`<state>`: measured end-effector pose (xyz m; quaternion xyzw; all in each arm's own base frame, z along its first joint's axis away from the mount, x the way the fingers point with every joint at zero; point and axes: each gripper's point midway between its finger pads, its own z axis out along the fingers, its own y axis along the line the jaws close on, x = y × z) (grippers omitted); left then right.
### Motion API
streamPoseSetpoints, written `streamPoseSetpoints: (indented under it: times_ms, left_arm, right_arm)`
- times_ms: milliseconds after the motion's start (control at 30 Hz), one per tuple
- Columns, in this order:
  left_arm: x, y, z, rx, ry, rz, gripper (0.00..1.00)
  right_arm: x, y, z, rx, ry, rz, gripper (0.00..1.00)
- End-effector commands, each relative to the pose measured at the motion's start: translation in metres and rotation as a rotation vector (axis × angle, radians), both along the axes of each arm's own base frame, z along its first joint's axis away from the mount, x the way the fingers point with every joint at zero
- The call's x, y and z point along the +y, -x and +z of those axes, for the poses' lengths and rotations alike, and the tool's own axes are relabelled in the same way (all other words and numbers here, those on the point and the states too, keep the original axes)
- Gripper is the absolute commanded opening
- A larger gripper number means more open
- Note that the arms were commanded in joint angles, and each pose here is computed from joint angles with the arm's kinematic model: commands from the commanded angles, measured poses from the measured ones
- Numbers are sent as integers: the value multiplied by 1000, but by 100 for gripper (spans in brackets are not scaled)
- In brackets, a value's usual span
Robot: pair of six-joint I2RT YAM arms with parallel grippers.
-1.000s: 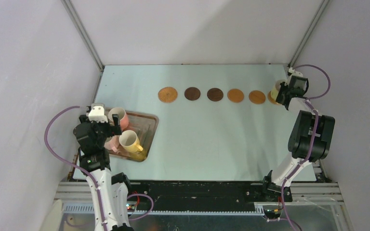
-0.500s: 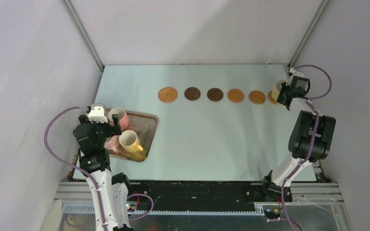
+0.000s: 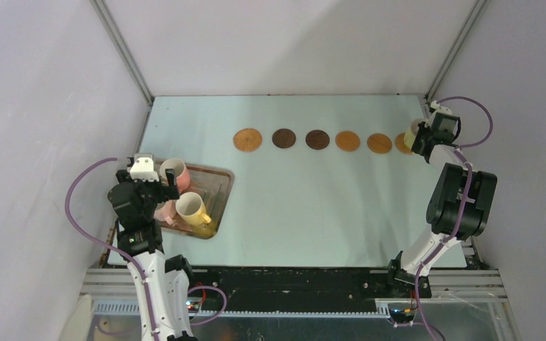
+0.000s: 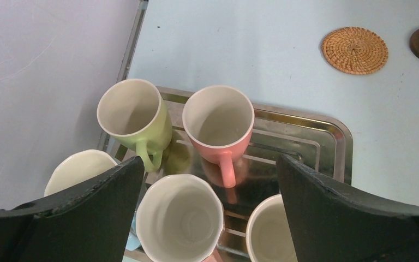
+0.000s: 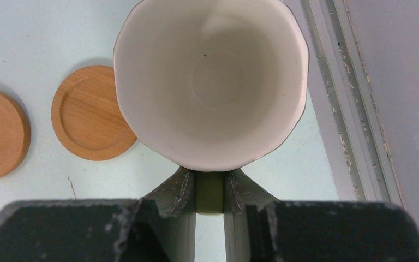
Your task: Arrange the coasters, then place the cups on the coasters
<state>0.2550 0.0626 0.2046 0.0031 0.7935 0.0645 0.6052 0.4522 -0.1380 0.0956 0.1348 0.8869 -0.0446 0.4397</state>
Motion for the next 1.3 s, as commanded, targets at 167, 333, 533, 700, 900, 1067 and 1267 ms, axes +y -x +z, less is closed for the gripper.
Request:
streamPoseSetpoints:
  times_ms: [167, 333, 533, 700, 900, 1067, 1267]
  left_arm:
    - [1, -1, 15, -45, -10, 2, 98]
    - [2, -1, 15, -44, -11, 4, 98]
    - [2, -2, 14, -41, -9, 3, 98]
    - [2, -2, 14, -40, -8, 2, 98]
    - [1, -2, 14, -39, -8, 0, 98]
    - [2, -2, 14, -39, -8, 2, 98]
    - [1, -2, 14, -40, -9, 2, 98]
  right_arm:
    - [-2, -16, 51, -146, 42, 10, 0]
    - [3, -18, 48, -140, 39, 5, 0]
    - [7, -19, 54, -156, 38, 1, 10]
    - [12, -19, 53, -149, 43, 27, 29]
    - [11, -17, 55, -146, 51, 37, 46]
    - [10, -14, 68, -165, 72, 47, 80]
    - [6, -8, 103, -224, 129, 45, 99]
